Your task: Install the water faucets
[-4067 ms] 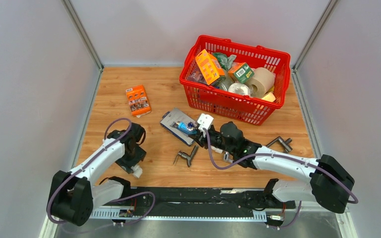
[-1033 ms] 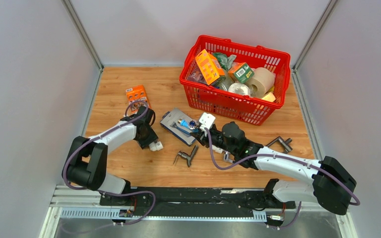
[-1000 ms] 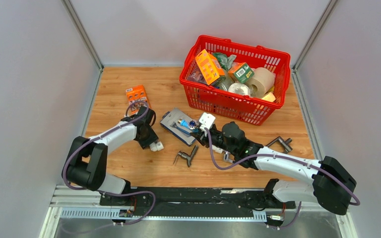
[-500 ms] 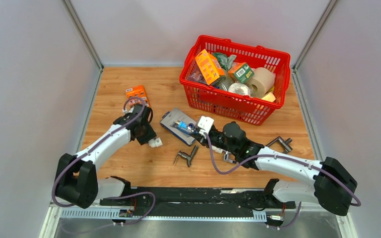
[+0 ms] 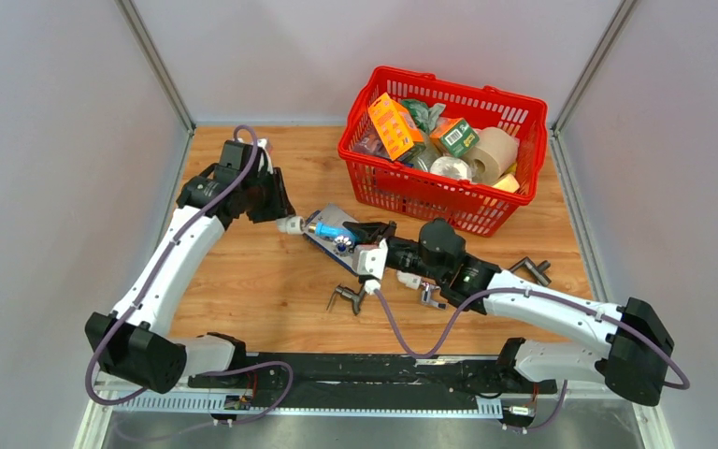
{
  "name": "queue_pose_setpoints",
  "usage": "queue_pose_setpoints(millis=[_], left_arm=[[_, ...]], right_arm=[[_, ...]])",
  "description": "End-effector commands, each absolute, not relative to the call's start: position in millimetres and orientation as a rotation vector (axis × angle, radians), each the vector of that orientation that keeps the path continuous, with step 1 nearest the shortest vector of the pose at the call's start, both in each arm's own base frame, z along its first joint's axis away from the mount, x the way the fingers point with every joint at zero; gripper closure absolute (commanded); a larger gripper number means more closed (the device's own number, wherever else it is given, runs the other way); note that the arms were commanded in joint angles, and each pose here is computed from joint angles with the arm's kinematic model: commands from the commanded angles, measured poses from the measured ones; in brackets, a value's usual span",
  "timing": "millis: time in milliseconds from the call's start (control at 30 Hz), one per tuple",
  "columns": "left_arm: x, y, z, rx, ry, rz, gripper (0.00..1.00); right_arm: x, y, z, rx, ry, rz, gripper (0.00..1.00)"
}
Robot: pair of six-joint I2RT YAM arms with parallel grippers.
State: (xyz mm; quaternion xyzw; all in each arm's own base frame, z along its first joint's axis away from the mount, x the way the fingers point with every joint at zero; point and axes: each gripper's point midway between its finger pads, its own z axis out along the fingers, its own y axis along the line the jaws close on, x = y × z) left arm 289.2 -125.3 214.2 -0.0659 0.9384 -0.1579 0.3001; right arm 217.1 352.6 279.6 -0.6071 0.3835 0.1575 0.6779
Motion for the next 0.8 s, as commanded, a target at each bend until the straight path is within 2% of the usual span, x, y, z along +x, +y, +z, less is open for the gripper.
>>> queue_pose_setpoints(millis=[0,367,767], left_arm=[[272,-128,245,0.038,2.480,-0.456,1.00],[255,-124,268,0.206,2.447,-0.456,1.00],[250,-130,274,0.206,2.458,-0.503,1.00]], right_arm=[[216,365,295,-1.506,0.625,0.106,1.00],[230,382,292,-1.612,0.478,-0.196,1.00],[235,389,301,-1.559,0.430,-0.281,1.00]])
